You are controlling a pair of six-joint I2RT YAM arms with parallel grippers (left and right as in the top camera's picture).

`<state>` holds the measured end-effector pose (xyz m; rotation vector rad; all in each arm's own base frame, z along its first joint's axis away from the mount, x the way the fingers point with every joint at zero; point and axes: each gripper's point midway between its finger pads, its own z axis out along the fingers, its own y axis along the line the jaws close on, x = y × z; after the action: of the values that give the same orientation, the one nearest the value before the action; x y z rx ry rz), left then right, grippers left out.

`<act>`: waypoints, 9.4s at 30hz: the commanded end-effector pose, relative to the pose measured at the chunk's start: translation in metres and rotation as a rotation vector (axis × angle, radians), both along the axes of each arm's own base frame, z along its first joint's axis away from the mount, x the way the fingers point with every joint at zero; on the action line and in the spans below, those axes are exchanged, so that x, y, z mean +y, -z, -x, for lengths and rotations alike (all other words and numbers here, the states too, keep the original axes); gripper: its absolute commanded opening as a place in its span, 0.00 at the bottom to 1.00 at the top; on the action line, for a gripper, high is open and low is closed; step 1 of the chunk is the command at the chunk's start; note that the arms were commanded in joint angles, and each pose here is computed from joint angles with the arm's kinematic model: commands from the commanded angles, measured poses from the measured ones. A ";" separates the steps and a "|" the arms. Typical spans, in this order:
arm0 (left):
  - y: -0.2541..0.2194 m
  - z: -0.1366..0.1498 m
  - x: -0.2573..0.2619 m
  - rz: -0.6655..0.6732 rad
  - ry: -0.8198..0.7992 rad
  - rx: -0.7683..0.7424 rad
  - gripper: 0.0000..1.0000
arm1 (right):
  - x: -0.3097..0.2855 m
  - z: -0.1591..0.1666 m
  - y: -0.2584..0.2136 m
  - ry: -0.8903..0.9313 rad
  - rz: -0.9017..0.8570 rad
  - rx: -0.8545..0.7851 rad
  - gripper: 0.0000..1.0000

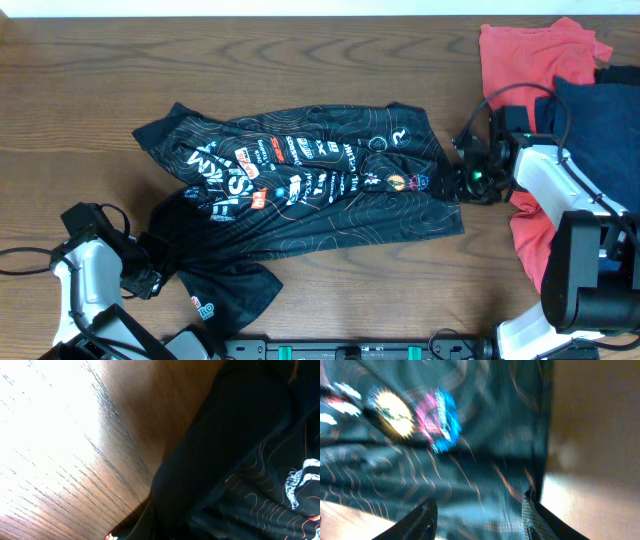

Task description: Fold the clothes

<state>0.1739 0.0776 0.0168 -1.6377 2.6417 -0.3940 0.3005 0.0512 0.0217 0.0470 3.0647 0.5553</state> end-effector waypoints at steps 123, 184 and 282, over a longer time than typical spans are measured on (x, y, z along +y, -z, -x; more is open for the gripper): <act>-0.090 -0.064 -0.014 0.087 0.145 -0.404 0.06 | -0.003 -0.019 -0.058 0.309 0.044 -0.210 0.01; -0.428 -0.348 -0.008 -0.335 0.401 -1.513 0.06 | -0.082 -0.247 -0.388 0.480 0.128 -1.305 0.01; -0.054 -0.137 -0.020 -0.095 0.449 -0.233 0.56 | 0.024 -0.056 -0.007 0.070 0.072 -0.213 0.41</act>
<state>0.3184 0.0539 0.0794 -0.8804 2.7440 -0.4714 0.3634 0.0670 0.0381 0.1295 2.8480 0.3892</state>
